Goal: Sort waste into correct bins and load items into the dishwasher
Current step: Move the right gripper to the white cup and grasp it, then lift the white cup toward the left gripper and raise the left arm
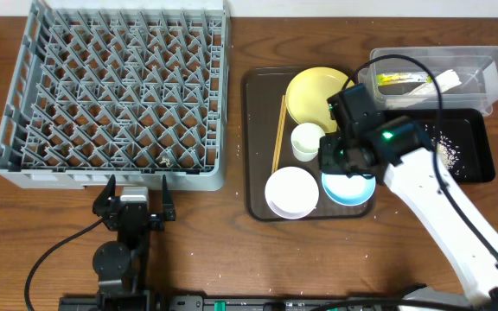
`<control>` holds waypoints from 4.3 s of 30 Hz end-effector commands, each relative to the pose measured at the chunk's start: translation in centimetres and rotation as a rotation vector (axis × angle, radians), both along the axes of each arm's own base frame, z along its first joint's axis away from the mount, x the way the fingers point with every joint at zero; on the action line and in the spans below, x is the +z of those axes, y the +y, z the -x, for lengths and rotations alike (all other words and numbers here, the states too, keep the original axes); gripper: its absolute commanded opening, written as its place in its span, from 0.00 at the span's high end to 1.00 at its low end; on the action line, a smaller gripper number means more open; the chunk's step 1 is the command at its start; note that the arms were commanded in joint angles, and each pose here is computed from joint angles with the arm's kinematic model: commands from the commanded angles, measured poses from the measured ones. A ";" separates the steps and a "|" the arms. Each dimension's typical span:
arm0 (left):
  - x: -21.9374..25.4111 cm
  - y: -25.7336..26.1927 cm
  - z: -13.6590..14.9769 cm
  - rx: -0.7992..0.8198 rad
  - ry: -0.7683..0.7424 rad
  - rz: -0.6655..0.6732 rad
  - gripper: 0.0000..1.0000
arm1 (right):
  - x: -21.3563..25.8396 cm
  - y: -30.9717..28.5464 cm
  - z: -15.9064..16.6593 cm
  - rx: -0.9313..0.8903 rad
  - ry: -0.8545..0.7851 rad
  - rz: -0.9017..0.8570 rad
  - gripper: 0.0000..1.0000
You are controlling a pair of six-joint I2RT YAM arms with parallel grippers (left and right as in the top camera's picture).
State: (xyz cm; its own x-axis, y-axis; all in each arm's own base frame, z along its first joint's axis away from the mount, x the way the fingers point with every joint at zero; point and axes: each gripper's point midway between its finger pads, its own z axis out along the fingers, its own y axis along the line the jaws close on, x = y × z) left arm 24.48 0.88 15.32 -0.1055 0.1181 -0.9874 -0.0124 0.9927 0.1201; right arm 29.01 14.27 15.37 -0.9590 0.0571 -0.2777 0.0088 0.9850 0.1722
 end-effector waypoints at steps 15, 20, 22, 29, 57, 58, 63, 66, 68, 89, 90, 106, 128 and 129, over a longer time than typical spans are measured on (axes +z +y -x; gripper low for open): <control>-1.5 -0.3 0.1 -0.017 0.045 -0.010 0.02 | 2.4 -0.1 -0.8 -0.002 -0.091 -0.027 0.82; -1.5 -0.3 0.1 -0.017 0.045 -0.010 0.02 | 2.7 0.6 -1.2 0.008 -0.107 -0.062 0.82; -1.5 -0.3 0.1 -0.017 0.045 -0.010 0.02 | 2.8 0.8 -1.3 0.009 -0.114 -0.068 0.82; -1.5 -0.3 0.1 -0.017 0.045 -0.010 0.02 | 3.3 1.1 -2.1 0.009 -0.150 -0.084 0.81; -1.5 -0.3 0.1 -0.017 0.045 -0.010 0.02 | -1.8 2.2 -9.4 0.053 0.070 0.009 0.68; -1.5 -0.2 0.1 -0.012 0.045 -0.011 0.02 | -2.9 2.1 -9.2 0.052 0.103 0.021 0.68; 0.1 -0.3 -0.1 -0.015 -0.018 -0.013 0.02 | -6.8 1.9 -8.6 0.051 0.217 0.061 0.71; 0.0 -0.4 -0.1 -0.018 -0.016 0.014 0.02 | -8.1 1.8 -8.5 0.051 0.250 0.073 0.72; -0.2 -0.4 -0.1 -0.015 -0.009 0.054 0.02 | -8.4 1.8 -8.5 0.050 0.255 0.076 0.72; 5.2 -4.8 -1.4 -0.224 0.183 0.359 0.02 | -3.0 -0.5 -8.3 0.092 0.192 0.138 0.56; 5.7 -5.1 -1.7 -0.242 0.209 0.367 0.02 | -3.5 -0.6 -8.2 0.092 0.198 0.142 0.56; 5.7 -12.0 -2.6 -0.644 0.557 0.599 0.02 | -9.5 1.0 -8.2 0.106 0.178 0.049 0.88; 9.5 -15.9 1.2 -0.900 0.796 1.074 0.02 | 3.3 0.8 -9.0 0.147 0.012 -0.540 0.99; 9.8 -15.8 1.0 -0.904 0.778 1.066 0.02 | 4.4 0.2 -8.8 0.153 -0.008 -0.586 0.99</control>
State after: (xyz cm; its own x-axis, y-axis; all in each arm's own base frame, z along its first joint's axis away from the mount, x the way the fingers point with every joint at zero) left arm 23.60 -14.67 23.62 -0.8425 -0.2380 -0.4832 0.3946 0.3378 -0.8545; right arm 38.15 14.69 13.68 -0.9854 0.0634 -0.1579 -0.0282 0.8541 0.5193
